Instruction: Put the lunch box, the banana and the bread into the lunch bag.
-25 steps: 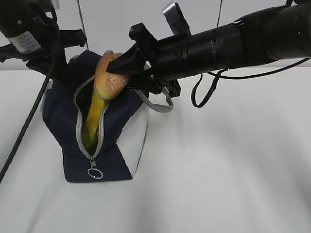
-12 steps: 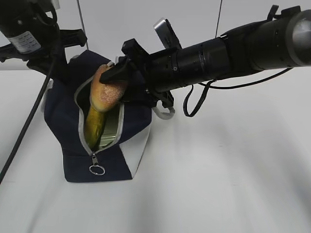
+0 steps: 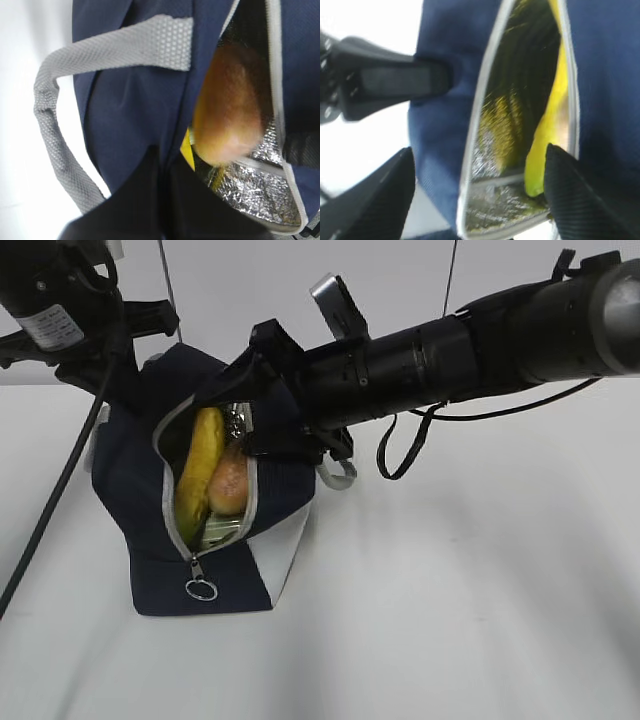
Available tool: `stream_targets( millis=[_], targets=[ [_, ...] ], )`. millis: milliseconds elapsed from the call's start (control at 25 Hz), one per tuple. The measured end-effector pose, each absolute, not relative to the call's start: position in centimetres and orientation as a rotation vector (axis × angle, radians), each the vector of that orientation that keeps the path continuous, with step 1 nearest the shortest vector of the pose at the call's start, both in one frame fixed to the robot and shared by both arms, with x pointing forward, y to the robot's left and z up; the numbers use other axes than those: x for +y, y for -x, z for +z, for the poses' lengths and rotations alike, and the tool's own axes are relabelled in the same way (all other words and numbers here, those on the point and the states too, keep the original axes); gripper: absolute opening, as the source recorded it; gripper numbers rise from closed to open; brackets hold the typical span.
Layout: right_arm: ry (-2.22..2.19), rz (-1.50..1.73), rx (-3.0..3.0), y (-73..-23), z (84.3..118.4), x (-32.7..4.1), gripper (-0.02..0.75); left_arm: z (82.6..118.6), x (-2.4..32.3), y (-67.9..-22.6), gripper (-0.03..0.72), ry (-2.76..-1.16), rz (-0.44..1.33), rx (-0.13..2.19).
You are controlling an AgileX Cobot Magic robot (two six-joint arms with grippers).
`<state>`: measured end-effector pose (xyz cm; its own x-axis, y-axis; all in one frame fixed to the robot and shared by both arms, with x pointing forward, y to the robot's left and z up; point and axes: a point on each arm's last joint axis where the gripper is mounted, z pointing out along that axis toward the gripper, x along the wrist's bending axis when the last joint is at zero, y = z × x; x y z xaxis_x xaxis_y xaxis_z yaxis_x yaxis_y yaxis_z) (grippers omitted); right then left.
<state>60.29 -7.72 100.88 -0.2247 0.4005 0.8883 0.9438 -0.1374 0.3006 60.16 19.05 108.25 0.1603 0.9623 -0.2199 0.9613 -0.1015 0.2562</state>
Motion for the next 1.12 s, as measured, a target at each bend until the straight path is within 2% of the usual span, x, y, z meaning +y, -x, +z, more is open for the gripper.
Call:
stream_targets(
  millis=[720,1120],
  targets=[
    [1.121,-1.46,-1.694,-61.2,106.3,-9.8,0.571,108.2,19.1,-60.1,-0.003,-2.108,0.003,1.84],
    [1.18,-1.431,-1.91,-62.9,107.1,-12.8,0.52,108.2,19.1,-60.1,-0.003,-2.108,0.003,1.84]
  ],
)
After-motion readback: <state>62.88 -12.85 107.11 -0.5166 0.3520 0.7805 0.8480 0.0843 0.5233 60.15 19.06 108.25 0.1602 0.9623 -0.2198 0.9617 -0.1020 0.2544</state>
